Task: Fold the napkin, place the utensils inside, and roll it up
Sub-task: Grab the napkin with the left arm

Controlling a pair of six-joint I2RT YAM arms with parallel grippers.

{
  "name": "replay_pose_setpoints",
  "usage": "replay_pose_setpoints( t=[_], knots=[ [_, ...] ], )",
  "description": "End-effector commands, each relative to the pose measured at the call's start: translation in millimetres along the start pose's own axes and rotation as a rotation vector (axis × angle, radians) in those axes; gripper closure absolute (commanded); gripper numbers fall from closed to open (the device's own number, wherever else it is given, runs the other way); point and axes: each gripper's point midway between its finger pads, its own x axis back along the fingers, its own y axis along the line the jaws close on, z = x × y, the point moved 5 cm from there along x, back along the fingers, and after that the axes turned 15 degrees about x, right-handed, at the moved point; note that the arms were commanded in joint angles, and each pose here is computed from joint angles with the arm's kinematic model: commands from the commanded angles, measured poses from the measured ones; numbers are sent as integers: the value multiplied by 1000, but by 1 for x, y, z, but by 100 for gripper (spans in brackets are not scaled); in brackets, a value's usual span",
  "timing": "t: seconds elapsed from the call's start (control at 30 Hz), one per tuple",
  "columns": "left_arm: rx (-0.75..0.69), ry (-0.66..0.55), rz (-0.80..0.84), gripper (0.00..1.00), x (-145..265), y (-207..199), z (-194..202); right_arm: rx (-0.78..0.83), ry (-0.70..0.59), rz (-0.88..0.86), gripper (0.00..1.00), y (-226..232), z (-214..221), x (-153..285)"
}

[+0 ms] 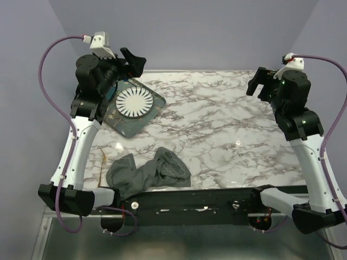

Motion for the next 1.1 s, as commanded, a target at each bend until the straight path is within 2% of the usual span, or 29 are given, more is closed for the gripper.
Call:
replay_pose_setpoints(
  t=[0.0,0.03,0.1,0.13,0.17,0.2,0.23,0.27,0.33,0.37,0.43,0.67,0.83,0.97,1.07],
  knots=[
    [-7,291,37,5,5,-15,93,-30,185,-148,0,29,55,-13],
    [-100,353,14,7,13,-16,118,-49,221,-191,0,37,65,-13],
    [-195,503,-10,10,29,-17,184,-66,328,-286,0,54,101,-16],
    [-267,560,-36,10,42,-26,217,-90,371,-386,0,68,114,-12],
    [-312,634,-55,11,56,-16,248,-112,400,-435,0,78,126,-8],
    [-354,667,-67,11,65,-13,267,-121,454,-464,0,84,156,-8],
    [-427,678,-54,11,81,-25,291,-133,457,-499,0,89,164,-1],
    [-505,717,-82,11,94,-11,315,-153,476,-504,0,91,175,2],
    [-585,755,-88,11,112,-9,346,-152,533,-516,0,93,210,9],
    [-637,784,-89,15,125,-4,363,-152,555,-511,0,93,222,11],
    [-697,818,-125,19,134,6,383,-151,603,-501,0,91,245,19],
    [-795,885,-90,21,152,8,434,-194,594,-524,0,90,268,41],
    [-937,920,-99,16,167,2,457,-208,590,-544,0,92,273,47],
    [-914,957,-108,14,171,7,469,-217,587,-551,0,95,274,51],
    [-905,985,-122,17,176,12,475,-223,594,-556,0,97,277,54]
  ],
)
